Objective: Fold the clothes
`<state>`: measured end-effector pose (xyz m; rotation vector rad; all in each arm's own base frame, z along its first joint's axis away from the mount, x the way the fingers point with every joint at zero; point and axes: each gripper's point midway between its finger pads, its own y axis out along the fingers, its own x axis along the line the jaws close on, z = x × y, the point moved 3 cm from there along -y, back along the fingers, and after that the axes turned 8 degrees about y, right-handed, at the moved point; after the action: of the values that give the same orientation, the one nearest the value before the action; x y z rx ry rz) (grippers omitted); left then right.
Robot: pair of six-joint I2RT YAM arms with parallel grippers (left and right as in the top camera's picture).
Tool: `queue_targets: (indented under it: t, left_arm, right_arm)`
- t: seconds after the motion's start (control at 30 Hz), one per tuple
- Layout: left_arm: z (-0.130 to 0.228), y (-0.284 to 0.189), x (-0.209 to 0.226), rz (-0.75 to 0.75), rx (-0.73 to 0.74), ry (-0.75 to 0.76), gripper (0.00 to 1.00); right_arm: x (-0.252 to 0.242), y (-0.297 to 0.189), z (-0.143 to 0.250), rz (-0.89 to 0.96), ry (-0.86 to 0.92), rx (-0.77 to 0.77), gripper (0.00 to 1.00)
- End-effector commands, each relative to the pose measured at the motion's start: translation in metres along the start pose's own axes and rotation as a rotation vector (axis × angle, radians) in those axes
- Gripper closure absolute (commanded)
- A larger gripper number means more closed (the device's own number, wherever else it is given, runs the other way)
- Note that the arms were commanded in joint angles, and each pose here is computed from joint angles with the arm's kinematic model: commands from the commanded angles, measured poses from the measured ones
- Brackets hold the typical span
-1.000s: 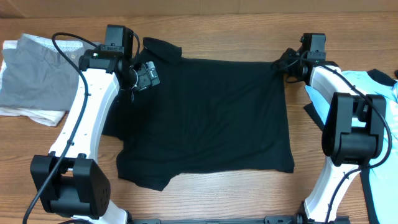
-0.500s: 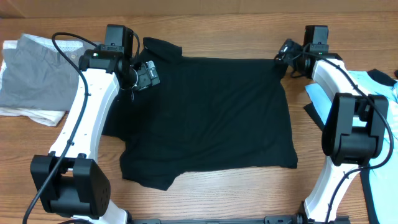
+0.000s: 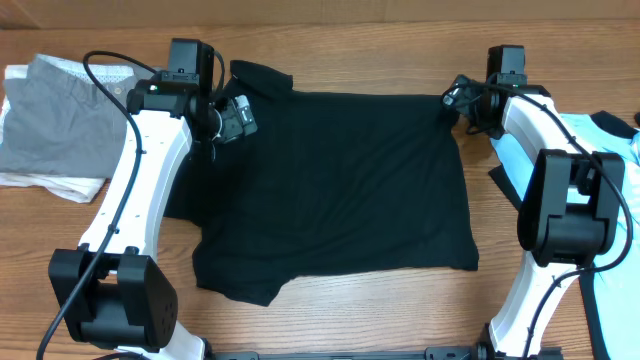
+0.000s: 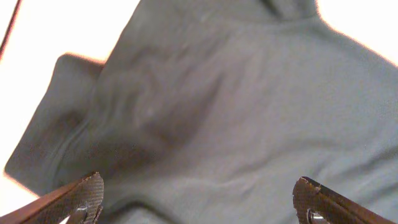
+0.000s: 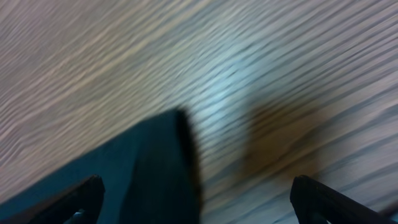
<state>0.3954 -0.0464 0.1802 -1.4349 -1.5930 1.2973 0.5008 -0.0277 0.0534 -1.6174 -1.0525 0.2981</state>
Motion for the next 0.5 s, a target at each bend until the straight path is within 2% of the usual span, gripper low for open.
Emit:
queue_targets:
  t: [0.0,0.07,0.2,0.23,0.27,0.3,0.4,0.43,0.47]
  left_arm:
    - [-0.01,-0.001,-0.014,0.092,-0.03,0.081,0.0]
    - [-0.016,-0.002,-0.024,0.15,-0.053,0.114,0.06]
    - [-0.028,-0.005,-0.03,0.178,-0.112,0.122,0.2]
    - [-0.032,-0.006,-0.031,0.183,-0.13,0.124,0.29]
    - [-0.036,-0.008,-0.033,0.188,-0.147,0.122,0.45]
    - [-0.039,-0.01,-0.034,0.193,-0.163,0.123,0.56]
    - [-0.056,-0.022,-0.038,0.2,-0.233,0.109,0.83]
    - [-0.065,-0.029,-0.038,0.19,-0.269,0.086,0.89]
    - [-0.074,-0.036,-0.038,0.181,-0.309,0.059,0.93]
  right_arm:
    - [0.028,-0.016,0.004,-0.162,0.001,0.082,0.0]
    - [0.035,-0.027,0.007,-0.204,0.0,0.109,0.0]
    - [0.043,-0.067,-0.001,-0.226,-0.005,0.069,0.0]
    - [0.047,-0.082,-0.004,-0.239,-0.01,0.051,0.0]
    - [0.05,-0.097,-0.007,-0.253,-0.018,0.033,0.0]
    - [0.052,-0.11,-0.008,-0.262,-0.024,0.02,0.0]
    - [0.054,-0.15,-0.007,-0.283,-0.052,-0.01,0.01]
    - [0.054,-0.158,-0.006,-0.282,-0.052,-0.01,0.06]
    - [0.052,-0.166,-0.002,-0.277,-0.05,-0.002,0.19]
